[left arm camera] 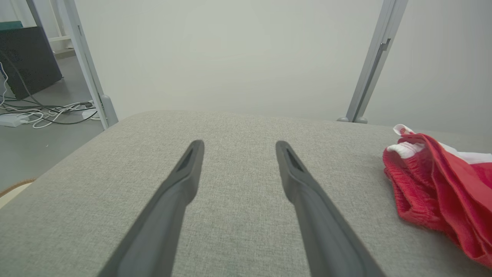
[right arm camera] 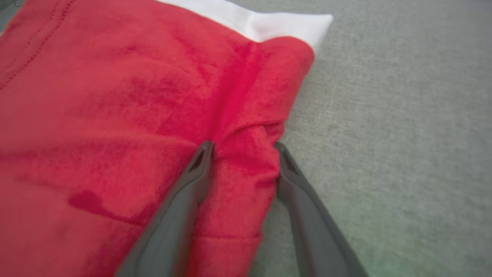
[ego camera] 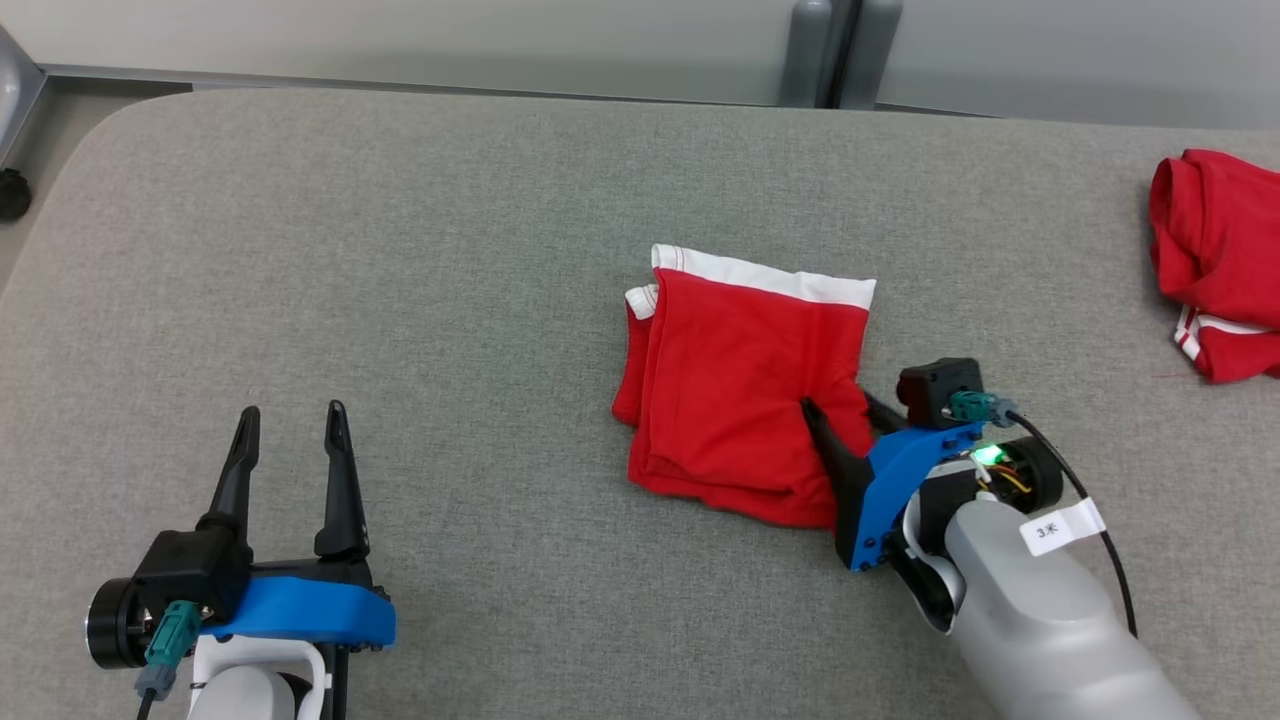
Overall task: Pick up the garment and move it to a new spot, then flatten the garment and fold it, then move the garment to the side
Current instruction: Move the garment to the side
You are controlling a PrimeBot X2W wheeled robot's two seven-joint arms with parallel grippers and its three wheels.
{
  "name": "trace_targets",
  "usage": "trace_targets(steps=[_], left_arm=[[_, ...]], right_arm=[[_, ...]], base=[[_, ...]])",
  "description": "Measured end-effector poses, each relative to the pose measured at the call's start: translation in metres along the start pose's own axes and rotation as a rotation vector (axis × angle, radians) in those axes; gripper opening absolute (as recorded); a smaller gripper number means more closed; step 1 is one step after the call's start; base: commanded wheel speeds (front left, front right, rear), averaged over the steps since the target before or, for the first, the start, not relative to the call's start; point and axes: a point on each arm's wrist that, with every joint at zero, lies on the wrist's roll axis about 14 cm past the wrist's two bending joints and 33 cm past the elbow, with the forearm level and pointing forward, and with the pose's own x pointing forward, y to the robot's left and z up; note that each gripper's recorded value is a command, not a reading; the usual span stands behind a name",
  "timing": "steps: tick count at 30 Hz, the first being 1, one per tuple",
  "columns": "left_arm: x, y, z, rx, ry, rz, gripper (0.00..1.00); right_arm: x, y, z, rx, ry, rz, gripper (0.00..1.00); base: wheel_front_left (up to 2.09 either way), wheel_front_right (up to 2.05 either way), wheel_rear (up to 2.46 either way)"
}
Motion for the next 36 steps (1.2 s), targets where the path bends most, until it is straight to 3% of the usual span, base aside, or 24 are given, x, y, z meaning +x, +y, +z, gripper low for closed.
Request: trace_targets(steps=[4, 9, 22, 29, 36], left_arm=[[0.003, -0.005, -0.003, -0.004, 0.008, -0.013, 1.0], [0.019, -0.016, -0.003, 0.001, -0.002, -0.047, 1.0], [0.074, -0.061, -0.029, 0.039, 0.017, -0.202, 1.0], [0.101, -0.094, -0.049, 0.058, 0.038, -0.306, 1.0], [0.116, -0.119, -0.048, 0.076, 0.019, -0.386, 1.0]], right_arm=[[0.001, 0.011, -0.001, 0.011, -0.004, 0.033, 0.0], [0.008, -0.009, 0.017, -0.072, -0.041, 0.028, 0.0], [0.004, -0.15, 0.082, -0.382, -0.061, -0.149, 0.0], [-0.043, -0.241, 0.102, -0.455, -0.019, -0.332, 0.0], [-0.104, -0.307, 0.111, -0.464, 0.035, -0.508, 0.0]], base=[[0.0, 0.0, 0.0], [0.0, 0.0, 0.0], [0.0, 0.0, 0.0], [0.0, 0.0, 0.0], [0.0, 0.0, 0.0]])
